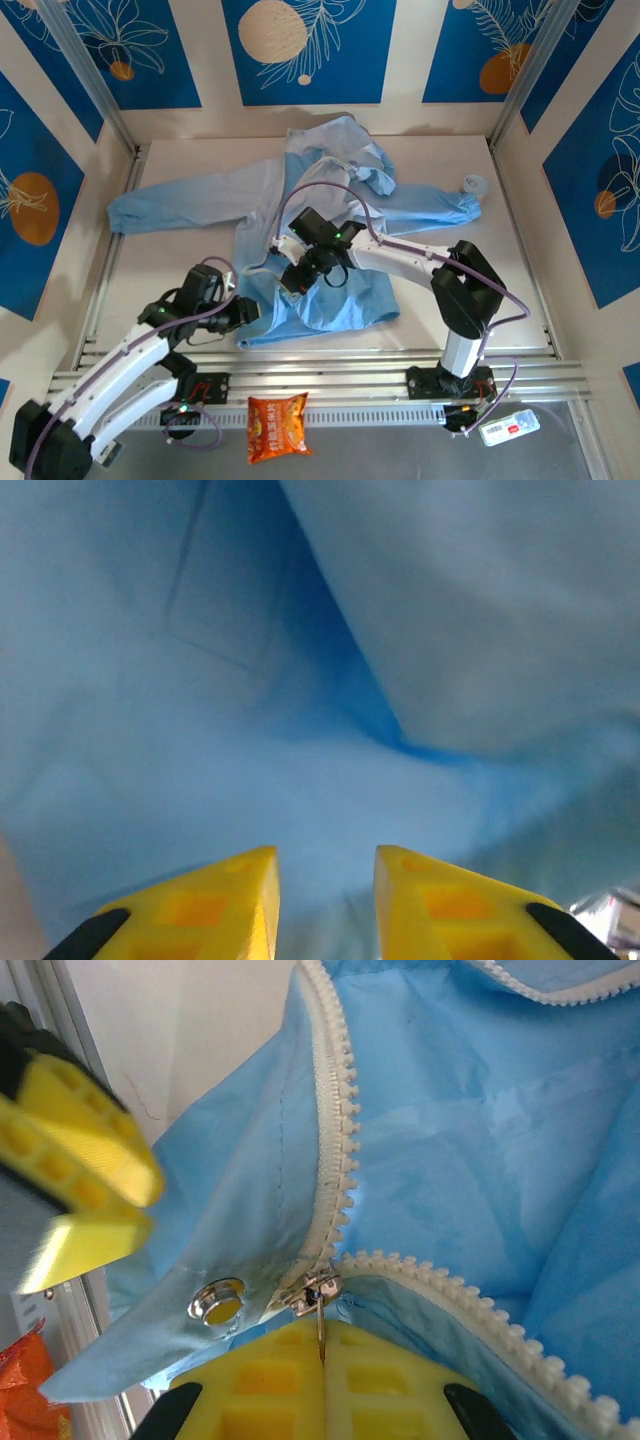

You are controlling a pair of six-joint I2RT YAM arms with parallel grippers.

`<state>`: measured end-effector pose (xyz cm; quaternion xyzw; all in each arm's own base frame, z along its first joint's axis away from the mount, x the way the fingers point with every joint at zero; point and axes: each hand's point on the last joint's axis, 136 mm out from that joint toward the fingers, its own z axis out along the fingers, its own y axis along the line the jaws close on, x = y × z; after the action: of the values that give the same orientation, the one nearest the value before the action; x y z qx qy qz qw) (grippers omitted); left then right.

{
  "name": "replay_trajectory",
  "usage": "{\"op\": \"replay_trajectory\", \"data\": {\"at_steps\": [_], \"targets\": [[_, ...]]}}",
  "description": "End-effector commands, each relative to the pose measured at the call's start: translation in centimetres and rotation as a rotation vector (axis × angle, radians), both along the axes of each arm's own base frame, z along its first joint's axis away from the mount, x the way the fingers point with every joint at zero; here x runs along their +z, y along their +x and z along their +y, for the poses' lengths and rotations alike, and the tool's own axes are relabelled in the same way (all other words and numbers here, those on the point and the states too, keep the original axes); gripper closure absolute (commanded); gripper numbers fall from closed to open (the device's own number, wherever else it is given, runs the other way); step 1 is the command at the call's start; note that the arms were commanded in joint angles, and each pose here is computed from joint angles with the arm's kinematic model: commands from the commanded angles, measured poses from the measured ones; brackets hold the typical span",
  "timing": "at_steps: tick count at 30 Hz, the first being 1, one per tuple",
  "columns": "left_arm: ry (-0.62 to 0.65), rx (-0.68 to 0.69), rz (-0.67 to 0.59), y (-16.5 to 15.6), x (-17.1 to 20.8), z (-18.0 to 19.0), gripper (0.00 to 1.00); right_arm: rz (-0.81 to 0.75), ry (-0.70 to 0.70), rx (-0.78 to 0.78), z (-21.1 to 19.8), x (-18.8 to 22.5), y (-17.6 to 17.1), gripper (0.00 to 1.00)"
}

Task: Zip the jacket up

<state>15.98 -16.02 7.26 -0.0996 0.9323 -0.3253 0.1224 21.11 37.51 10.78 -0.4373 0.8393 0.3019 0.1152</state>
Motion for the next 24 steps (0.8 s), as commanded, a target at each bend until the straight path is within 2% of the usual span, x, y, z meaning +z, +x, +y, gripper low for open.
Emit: {"op": "replay_trajectory", "data": {"at_steps": [1,5,15,21,24], "targets": [[-0.031,0.104,-0.081,3.8,-0.6,-0.2,0.72,0.049,0.007,0.000,-0.3,-1.2,-0.2,1.00],[-0.018,0.121,-0.043,5.5,-3.2,-0.1,0.72,0.063,-0.001,-0.016,-0.5,-2.2,0.5,1.00],[-0.019,0.103,0.007,13.3,-6.7,0.2,0.69,0.054,0.001,-0.081,-0.6,-2.8,3.3,1.00],[0.043,0.043,-0.007,18.1,-6.9,1.6,0.69,0.040,-0.008,-0.089,0.1,-2.3,5.1,1.00],[0.037,0.046,-0.038,19.5,-5.0,2.8,0.65,0.028,-0.024,-0.054,0.7,-1.9,5.6,1.00]]}}
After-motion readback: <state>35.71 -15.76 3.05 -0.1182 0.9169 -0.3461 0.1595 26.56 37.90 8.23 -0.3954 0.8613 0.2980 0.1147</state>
